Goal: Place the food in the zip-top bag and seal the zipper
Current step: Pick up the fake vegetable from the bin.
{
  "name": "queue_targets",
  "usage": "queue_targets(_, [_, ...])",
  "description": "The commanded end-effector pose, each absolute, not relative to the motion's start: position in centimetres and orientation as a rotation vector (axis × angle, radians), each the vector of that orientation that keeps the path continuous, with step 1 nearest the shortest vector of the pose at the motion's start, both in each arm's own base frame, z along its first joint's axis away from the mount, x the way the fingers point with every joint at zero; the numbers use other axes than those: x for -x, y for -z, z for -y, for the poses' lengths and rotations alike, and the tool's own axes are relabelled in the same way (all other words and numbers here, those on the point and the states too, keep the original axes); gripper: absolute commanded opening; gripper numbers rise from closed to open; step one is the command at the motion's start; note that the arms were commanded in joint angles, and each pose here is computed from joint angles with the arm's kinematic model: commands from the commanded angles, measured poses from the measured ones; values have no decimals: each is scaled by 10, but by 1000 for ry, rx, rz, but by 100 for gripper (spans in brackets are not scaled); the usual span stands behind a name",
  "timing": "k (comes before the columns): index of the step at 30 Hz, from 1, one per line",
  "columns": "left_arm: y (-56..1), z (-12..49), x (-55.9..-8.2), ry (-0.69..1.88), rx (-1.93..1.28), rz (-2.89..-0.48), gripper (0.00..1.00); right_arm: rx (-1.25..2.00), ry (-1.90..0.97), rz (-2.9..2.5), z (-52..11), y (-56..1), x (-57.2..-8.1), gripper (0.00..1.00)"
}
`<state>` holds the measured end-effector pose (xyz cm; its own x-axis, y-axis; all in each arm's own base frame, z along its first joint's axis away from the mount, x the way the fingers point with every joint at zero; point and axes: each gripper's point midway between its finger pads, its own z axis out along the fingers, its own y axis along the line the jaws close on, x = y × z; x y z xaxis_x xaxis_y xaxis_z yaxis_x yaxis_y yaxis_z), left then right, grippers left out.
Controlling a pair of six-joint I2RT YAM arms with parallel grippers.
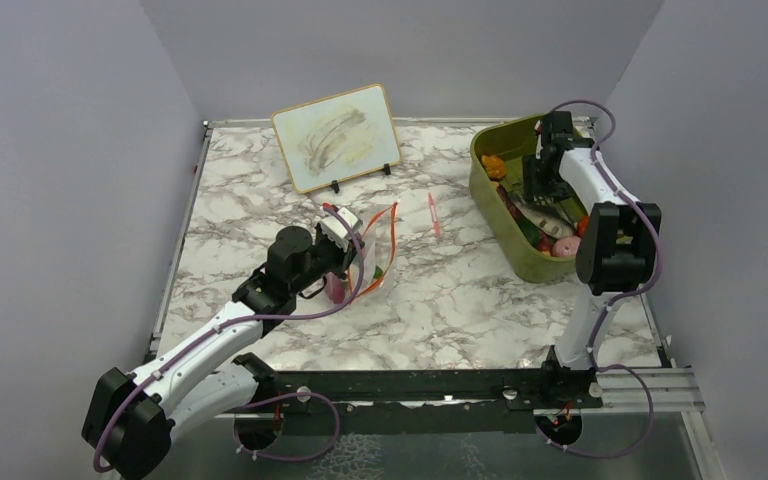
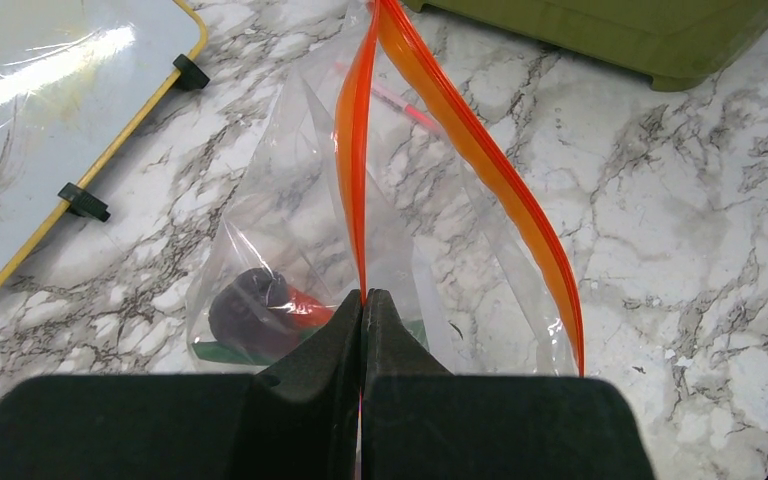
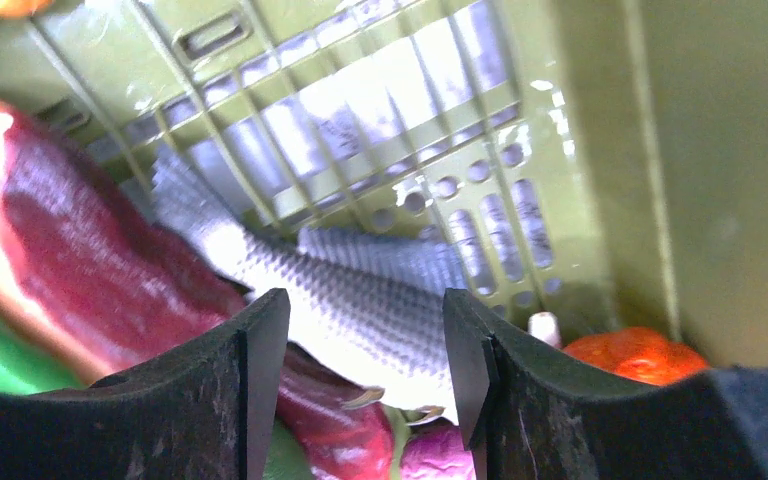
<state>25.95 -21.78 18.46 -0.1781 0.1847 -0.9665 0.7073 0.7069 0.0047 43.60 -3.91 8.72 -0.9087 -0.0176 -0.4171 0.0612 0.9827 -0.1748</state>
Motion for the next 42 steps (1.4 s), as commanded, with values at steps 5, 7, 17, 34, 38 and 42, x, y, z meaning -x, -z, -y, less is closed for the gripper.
queue_targets(5, [-181, 211, -263, 490, -713, -1724, 0, -162, 432, -2494, 69, -141, -472, 57])
queue_targets(7, [-179, 212, -262, 495, -716, -1730, 0, -148, 376, -2492, 61, -140, -474, 57])
queue_targets(17, [-169, 207, -260, 478, -711, -1727, 0, -156, 333, -2561, 55, -130, -460, 66])
queue_targets(34, [-160, 209, -252, 389, -755, -1703, 0, 57, -313, -2302, -31, -131, -523, 56])
queue_targets(38, [-160, 208, -255, 358, -779, -1698, 0, 79, -430, -2213, -47, -133, -554, 67])
queue_targets(42, [-159, 205, -259, 331, -763, -1712, 0, 97, -463, -2186, -52, -122, -566, 71])
